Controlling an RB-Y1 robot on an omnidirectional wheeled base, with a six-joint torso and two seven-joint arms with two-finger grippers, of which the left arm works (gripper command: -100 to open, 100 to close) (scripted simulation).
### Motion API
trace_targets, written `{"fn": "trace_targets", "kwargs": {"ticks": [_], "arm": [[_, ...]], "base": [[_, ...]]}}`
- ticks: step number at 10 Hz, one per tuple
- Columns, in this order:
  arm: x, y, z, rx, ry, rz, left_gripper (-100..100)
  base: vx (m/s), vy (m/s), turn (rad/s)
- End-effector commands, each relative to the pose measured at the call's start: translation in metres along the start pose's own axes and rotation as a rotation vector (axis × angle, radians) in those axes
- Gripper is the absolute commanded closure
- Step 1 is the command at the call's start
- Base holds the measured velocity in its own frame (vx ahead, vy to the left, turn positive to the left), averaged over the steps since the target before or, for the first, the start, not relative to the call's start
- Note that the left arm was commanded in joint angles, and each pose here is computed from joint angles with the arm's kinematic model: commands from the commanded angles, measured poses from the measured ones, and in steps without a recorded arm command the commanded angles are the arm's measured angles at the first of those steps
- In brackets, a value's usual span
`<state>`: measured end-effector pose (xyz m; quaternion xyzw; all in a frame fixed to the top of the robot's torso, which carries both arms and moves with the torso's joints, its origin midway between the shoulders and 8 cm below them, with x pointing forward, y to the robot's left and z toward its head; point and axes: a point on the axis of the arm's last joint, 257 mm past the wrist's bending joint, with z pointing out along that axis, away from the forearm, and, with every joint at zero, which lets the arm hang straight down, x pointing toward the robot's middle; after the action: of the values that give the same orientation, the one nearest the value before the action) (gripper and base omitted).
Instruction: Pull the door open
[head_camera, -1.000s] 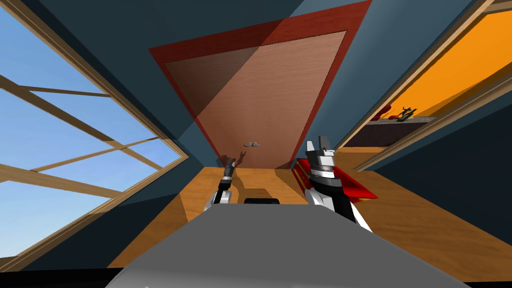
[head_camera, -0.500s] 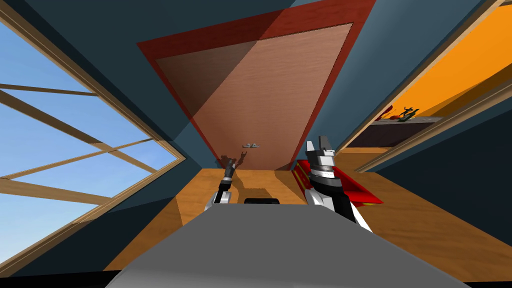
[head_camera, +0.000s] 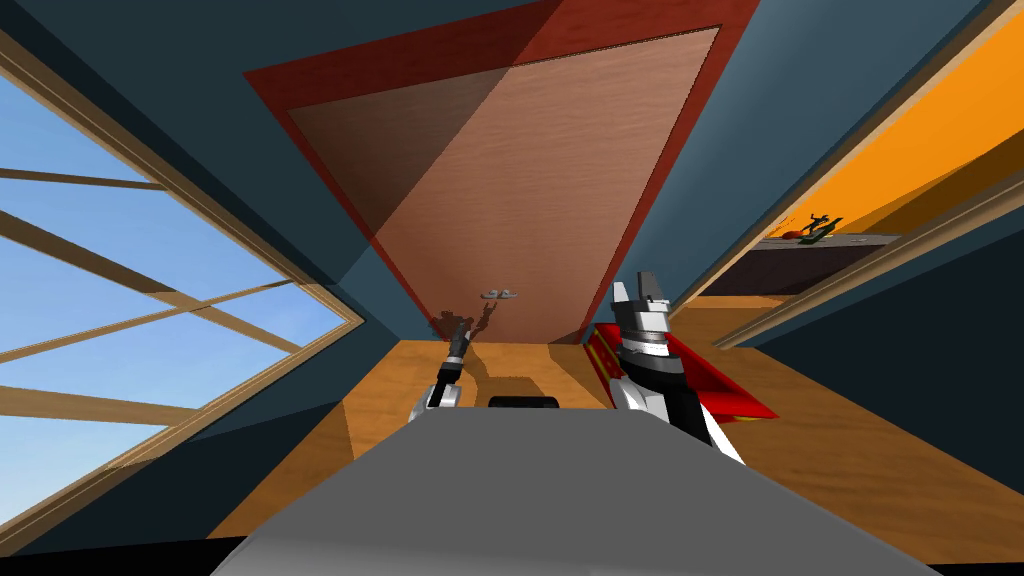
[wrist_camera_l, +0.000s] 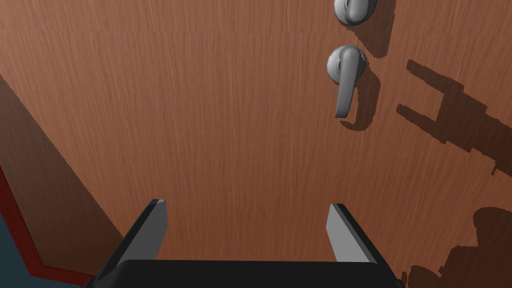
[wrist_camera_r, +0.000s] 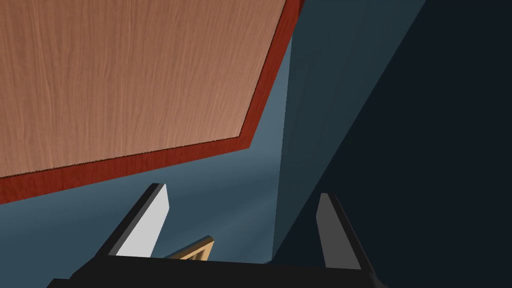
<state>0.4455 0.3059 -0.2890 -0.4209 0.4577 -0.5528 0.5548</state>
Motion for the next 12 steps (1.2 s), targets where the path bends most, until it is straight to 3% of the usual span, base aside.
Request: {"fn": "trace_targets", "kwargs": {"ticks": [1,8,10,12], "arm": [[-0.003,0.009,-0.0016,-0.017,0.002,-0.004,-100],[-0.016,0.041,-0.0103,-0.085,0.004,-0.017,-100],[-0.023,0.057,-0.0156,-0.120,0.003,-0.024,-100],[-0.025,0.060,-0.0169,-0.128,0.002,-0.025,-100]], "base": [[0.104,-0.038,-0.008],[0.100,-0.030,-0.007],[0.155,-0.037,-0.015],[0.104,-0.029,-0.001]]}}
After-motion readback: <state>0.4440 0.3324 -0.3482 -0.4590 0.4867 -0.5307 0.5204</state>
